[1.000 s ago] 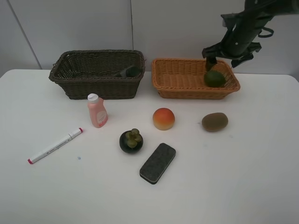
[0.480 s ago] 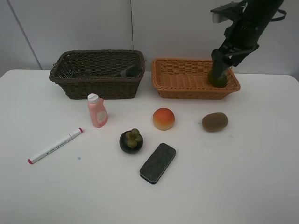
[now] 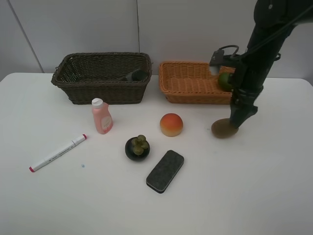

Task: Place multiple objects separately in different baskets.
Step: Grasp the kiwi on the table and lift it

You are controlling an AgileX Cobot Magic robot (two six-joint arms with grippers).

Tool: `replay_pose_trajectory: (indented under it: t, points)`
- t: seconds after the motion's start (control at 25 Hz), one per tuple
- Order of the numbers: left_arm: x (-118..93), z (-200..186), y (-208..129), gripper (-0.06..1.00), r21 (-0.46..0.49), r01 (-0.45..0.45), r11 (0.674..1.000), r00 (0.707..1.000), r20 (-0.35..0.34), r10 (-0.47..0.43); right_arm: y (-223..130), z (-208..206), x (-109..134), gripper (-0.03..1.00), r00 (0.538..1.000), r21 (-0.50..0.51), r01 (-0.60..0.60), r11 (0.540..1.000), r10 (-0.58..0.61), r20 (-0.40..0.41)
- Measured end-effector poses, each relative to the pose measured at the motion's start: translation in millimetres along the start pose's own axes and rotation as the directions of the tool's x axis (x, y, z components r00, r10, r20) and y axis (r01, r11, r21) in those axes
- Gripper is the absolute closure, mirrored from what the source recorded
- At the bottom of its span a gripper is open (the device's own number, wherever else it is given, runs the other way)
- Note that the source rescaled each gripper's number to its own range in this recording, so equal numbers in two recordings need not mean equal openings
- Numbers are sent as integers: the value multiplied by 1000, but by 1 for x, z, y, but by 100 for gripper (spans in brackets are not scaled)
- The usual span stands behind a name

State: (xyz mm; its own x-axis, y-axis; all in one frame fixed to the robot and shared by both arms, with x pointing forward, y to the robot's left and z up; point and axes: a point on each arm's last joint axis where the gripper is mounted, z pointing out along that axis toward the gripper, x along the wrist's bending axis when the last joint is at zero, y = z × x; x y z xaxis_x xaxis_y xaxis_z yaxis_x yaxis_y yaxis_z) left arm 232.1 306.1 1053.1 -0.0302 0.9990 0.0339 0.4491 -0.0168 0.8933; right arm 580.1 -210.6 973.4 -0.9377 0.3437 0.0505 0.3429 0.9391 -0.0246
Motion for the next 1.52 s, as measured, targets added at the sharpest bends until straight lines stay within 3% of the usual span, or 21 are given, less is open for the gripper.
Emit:
replay_pose_trajectory:
  t: [0.16,0.36,1.32,1.52]
  points:
    - [0,0,0,-6,0,0,1000,1000,0,0,1,16,-3,-2,993,-41,79,996,-76,87]
    - [0,0,0,-6,0,0,1000,1000,0,0,3,26,-7,-2,982,-83,101,991,-86,167]
    - [0,0,0,-6,0,-1,1000,1000,0,1,6,83,-17,-2,986,-4,132,991,-131,100]
    - [0,0,0,-6,0,-1,1000,1000,0,1,7,83,-18,9,986,-7,132,991,-131,106]
